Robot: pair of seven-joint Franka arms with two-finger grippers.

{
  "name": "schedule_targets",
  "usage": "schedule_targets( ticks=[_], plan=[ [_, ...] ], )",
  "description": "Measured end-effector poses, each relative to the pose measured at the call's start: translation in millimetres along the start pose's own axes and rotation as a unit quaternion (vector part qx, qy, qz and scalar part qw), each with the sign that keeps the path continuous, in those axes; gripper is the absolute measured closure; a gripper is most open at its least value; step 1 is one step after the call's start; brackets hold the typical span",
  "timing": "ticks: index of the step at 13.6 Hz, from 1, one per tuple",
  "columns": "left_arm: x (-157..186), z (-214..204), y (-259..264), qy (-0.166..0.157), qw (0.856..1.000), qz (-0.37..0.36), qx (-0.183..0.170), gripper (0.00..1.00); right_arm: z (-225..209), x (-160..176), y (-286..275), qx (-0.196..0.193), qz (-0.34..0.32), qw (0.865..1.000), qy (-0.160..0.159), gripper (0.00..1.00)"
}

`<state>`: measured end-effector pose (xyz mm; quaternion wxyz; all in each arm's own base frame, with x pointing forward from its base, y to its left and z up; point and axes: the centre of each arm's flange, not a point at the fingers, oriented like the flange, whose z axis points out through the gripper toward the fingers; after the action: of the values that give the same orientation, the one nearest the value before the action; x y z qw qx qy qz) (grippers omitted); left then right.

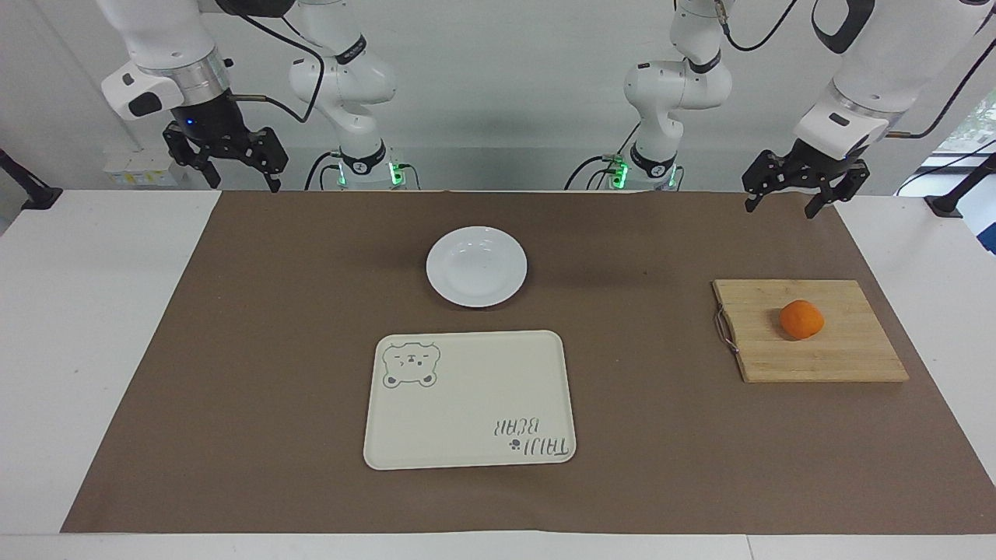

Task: Place orange and plate with both arms

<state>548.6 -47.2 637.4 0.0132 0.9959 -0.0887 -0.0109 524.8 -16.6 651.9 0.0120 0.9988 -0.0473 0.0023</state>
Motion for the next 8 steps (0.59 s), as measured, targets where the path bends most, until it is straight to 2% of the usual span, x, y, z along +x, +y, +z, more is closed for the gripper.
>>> schedule_targets(
  ticks=[8],
  plan=[
    [-2.7, -1.7, 0.1, -0.002, 1.0, 0.001, 0.0, 0.0, 0.5, 0.0, 0.0, 0.0, 0.0, 1.0, 0.0, 0.0]
  ],
)
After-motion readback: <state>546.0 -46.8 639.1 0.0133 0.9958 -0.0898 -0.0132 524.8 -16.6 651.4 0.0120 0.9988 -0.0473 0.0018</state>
